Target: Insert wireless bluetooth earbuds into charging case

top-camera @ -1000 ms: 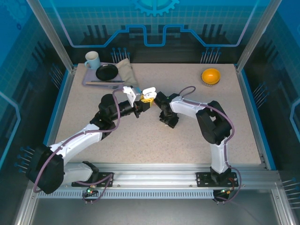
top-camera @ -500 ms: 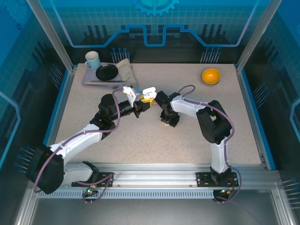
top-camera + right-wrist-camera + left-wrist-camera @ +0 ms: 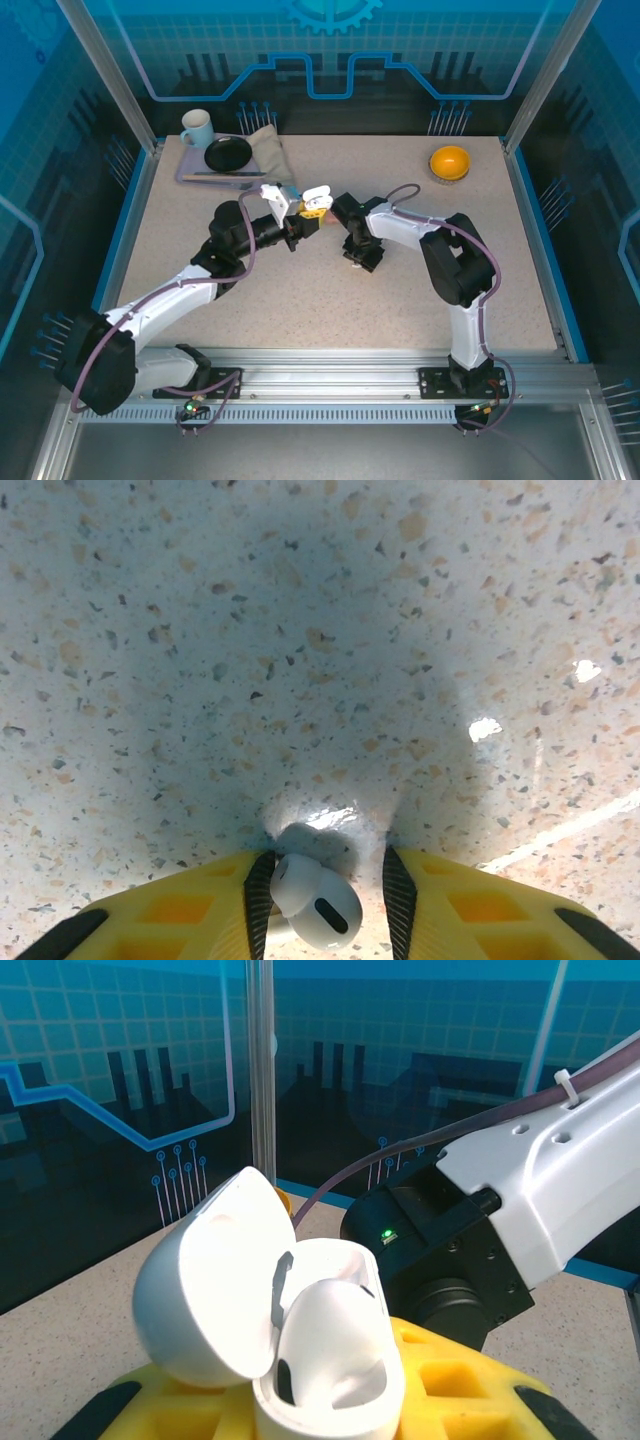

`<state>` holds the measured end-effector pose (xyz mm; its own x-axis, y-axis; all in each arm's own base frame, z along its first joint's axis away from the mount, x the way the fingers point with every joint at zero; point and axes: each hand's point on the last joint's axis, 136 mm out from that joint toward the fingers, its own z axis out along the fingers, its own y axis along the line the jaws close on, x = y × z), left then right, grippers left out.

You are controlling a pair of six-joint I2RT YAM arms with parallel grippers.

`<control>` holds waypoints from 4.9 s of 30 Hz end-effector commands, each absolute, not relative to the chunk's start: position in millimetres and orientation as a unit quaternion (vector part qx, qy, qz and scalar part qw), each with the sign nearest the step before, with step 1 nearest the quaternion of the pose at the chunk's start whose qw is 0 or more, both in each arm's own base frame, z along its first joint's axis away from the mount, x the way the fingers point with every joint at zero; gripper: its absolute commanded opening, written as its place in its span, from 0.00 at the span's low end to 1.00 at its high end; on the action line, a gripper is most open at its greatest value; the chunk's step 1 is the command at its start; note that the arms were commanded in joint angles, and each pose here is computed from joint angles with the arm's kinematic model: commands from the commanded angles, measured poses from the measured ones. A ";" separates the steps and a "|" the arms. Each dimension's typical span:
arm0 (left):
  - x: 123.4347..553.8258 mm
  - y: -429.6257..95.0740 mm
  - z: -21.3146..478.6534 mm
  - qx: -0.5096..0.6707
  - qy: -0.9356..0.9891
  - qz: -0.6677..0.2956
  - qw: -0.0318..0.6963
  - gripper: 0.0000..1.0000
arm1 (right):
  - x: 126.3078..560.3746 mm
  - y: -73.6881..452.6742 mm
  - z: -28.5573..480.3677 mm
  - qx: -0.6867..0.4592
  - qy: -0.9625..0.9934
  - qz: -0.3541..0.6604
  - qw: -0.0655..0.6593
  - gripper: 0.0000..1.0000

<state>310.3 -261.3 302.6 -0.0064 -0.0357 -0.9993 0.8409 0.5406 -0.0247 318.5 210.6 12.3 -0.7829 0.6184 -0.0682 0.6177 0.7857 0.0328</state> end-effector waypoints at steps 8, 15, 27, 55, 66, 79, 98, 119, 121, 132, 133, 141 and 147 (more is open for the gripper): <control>308.0 -252.8 314.3 0.315 0.604 -0.345 0.646 0.00 | 309.7 211.6 -3.4 0.349 0.937 -0.005 0.002 0.29; 307.3 -252.6 315.2 0.315 0.603 -0.345 0.647 0.00 | 309.7 210.6 -4.9 0.350 0.937 -0.006 0.001 0.26; 306.7 -249.6 318.3 0.313 0.601 -0.341 0.651 0.00 | 350.1 215.4 27.6 0.153 0.984 0.007 0.090 0.21; 305.9 -248.3 326.2 0.315 0.601 -0.342 0.650 0.00 | 335.8 258.5 26.5 -0.383 0.923 0.038 0.024 0.24; 304.9 -247.6 326.7 0.314 0.600 -0.342 0.651 0.00 | 333.1 258.1 24.3 -0.373 0.928 0.014 0.010 0.39; 304.0 -245.2 331.6 0.312 0.592 -0.340 0.661 0.00 | 337.0 246.1 75.0 0.040 0.996 0.038 0.077 0.48; 306.8 -243.5 331.1 0.309 0.590 -0.341 0.663 0.00 | 321.9 251.8 38.4 0.133 0.986 -0.075 0.066 0.52; 308.8 -242.2 325.3 0.307 0.596 -0.338 0.660 0.00 | 325.7 240.6 5.0 0.150 0.985 -0.076 0.039 0.45; 308.9 -242.2 325.8 0.307 0.596 -0.338 0.661 0.00 | 326.6 239.1 3.9 0.153 0.984 -0.076 0.039 0.44; 311.1 -243.3 324.9 0.306 0.598 -0.339 0.659 0.00 | 336.7 238.6 10.2 0.158 0.984 -0.064 0.055 0.41; 311.0 -243.4 324.5 0.307 0.597 -0.339 0.659 0.00 | 337.3 237.9 10.5 0.156 0.984 -0.066 0.057 0.41; 311.2 -243.2 323.9 0.307 0.599 -0.338 0.658 0.00 | 339.8 232.0 11.3 0.138 0.986 -0.061 0.067 0.37; 311.5 -243.7 324.3 0.306 0.599 -0.339 0.657 0.00 | 342.1 228.9 13.2 0.134 0.987 -0.049 0.077 0.37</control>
<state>310.8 -245.1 315.9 0.0302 -0.0542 -0.9981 0.8132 0.5820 -0.0070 327.6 255.5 15.4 -0.9657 0.2329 -0.1149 0.2386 0.9704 -0.0379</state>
